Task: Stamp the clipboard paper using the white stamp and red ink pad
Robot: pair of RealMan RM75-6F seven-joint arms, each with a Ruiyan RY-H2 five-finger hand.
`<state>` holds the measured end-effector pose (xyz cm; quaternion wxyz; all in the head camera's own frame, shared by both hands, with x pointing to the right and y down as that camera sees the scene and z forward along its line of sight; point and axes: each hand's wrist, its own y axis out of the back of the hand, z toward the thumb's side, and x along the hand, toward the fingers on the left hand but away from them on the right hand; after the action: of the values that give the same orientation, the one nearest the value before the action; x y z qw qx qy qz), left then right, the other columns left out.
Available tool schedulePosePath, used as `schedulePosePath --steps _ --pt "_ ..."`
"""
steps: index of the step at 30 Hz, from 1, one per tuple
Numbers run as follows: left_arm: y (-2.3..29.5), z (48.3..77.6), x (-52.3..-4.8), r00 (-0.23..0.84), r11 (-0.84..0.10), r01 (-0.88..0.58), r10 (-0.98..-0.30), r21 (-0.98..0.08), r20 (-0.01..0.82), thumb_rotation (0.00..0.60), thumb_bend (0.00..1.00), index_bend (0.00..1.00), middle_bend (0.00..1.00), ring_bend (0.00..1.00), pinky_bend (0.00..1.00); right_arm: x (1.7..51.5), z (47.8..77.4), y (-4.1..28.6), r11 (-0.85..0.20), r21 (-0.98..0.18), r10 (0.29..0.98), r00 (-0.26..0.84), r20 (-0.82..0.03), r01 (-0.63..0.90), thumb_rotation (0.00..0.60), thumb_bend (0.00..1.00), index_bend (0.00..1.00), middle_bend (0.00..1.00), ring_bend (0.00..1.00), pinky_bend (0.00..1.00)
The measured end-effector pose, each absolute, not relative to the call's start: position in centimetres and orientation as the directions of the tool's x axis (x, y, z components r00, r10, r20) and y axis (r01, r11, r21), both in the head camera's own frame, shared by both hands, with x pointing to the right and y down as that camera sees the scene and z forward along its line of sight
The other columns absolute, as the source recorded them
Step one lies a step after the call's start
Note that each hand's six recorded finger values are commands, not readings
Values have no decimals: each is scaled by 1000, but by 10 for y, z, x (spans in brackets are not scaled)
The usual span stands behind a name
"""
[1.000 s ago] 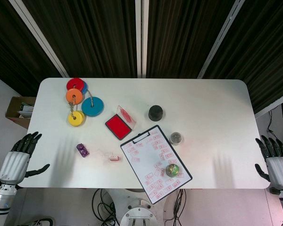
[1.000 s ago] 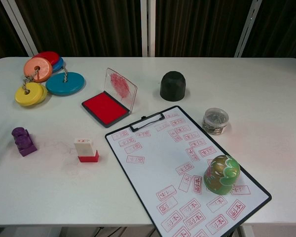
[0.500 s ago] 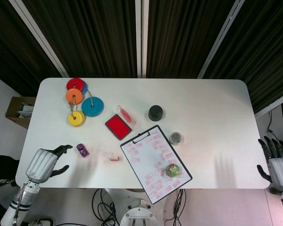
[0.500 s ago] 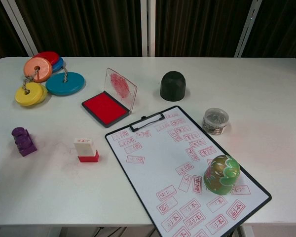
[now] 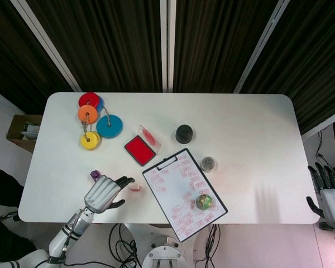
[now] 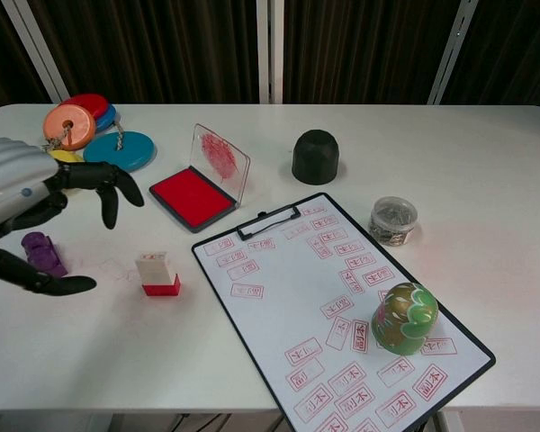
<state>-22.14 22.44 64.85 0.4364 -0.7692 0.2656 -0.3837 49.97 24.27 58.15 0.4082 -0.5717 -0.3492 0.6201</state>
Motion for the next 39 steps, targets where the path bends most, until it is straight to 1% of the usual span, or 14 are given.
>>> schedulePosePath --steps 4,7,11,16,20,30,39 --pt "214 661 -200 590 -462 -30 -724 -887 357 600 165 297 417 917 981 502 580 243 -426 -898 904 -20 -426 -107 600 264 0 0 0 0" --pt "208 673 -189 603 -440 26 -709 -897 366 600 177 296 414 912 977 504 579 243 -427 -898 904 -25 -427 -106 600 267 0 0 0 0" --pt "204 685 -179 593 -474 38 -698 -880 402 600 184 301 416 913 978 508 577 242 -425 -899 905 -36 -424 -105 600 267 0 0 0 0" --pt "203 701 -173 569 -508 69 -687 -859 452 600 205 344 430 914 978 511 577 241 -426 -899 905 -40 -424 -101 600 267 0 0 0 0" --pt "203 711 -173 549 -531 97 -677 -842 490 600 227 375 461 916 980 512 577 240 -427 -899 904 -42 -425 -100 600 268 0 0 0 0" --pt "204 718 -174 535 -533 131 -671 -836 512 600 238 436 509 920 987 514 581 241 -435 -895 900 -46 -432 -98 600 268 0 0 0 0" --pt "204 716 -183 521 -537 127 -679 -834 517 600 239 438 509 920 988 515 584 242 -442 -892 897 -51 -439 -99 600 267 0 0 0 0"
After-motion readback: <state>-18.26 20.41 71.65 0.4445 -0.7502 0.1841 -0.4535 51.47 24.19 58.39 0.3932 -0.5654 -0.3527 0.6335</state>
